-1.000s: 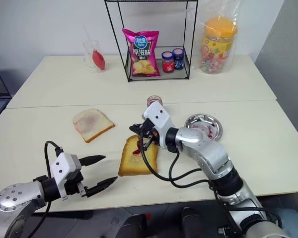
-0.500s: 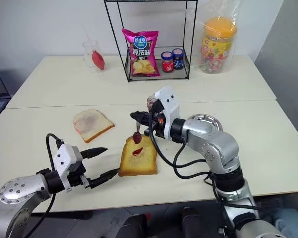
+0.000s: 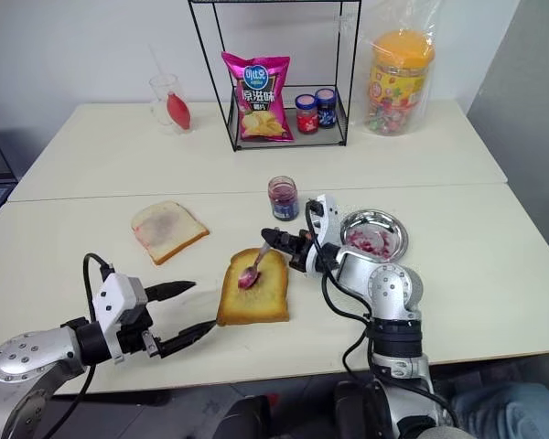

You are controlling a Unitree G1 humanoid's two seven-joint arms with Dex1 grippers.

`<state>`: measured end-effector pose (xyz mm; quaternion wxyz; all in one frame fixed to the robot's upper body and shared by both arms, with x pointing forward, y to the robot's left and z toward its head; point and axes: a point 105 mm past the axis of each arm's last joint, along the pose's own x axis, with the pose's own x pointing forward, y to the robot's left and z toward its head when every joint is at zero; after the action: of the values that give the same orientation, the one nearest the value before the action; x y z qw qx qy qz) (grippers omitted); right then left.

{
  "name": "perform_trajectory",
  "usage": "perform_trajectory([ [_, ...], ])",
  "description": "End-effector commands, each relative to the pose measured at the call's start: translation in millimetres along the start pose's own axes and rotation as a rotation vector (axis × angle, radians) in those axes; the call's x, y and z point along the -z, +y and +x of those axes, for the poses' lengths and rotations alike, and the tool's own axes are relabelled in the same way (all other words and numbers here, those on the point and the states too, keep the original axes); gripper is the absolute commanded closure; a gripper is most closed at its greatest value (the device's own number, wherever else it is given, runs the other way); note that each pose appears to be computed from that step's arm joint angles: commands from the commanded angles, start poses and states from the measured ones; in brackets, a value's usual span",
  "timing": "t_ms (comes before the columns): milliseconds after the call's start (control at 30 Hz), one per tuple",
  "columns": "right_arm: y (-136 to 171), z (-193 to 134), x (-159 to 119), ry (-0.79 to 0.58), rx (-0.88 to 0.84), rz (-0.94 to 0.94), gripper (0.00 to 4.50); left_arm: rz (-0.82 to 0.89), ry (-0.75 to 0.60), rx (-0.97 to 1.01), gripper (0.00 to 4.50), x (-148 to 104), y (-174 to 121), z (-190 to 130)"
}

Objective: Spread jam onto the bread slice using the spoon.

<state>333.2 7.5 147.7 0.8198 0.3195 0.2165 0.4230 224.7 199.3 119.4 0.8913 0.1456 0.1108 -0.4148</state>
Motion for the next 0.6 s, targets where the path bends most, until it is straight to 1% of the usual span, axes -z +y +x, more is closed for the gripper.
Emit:
perform_trajectory([
  [33,6.1,7.2,-7.6,-0.053,-0.029,0.034,4.47,0.047,-0.011,-0.008,0.0,-7.8,1.7,-4.1],
  [100,-2.0,7.1,-5.3,-0.045,-0.006,0.037,4.47,0.05,-0.012,-0.003,0.0,-7.9,0.3,-2.6],
  [200,-21.9,1.3,-3.7,-0.035,0.058,0.024,4.47,0.052,-0.015,0.003,0.0,-7.8,-1.7,-0.7],
  [333,-34.9,-15.9,-23.5,-0.064,0.102,-0.01,4.47,0.057,-0.019,0.004,0.0,-9.4,-1.9,0.7],
  [433,-33.7,-24.3,-35.1,-0.08,0.102,-0.025,4.47,0.06,-0.021,0.002,0.0,-10.3,-1.2,1.5],
  [600,-6.4,-28.3,-48.6,-0.104,0.019,-0.019,4.47,0.06,-0.021,-0.006,0.0,-10.5,-0.1,0.7],
])
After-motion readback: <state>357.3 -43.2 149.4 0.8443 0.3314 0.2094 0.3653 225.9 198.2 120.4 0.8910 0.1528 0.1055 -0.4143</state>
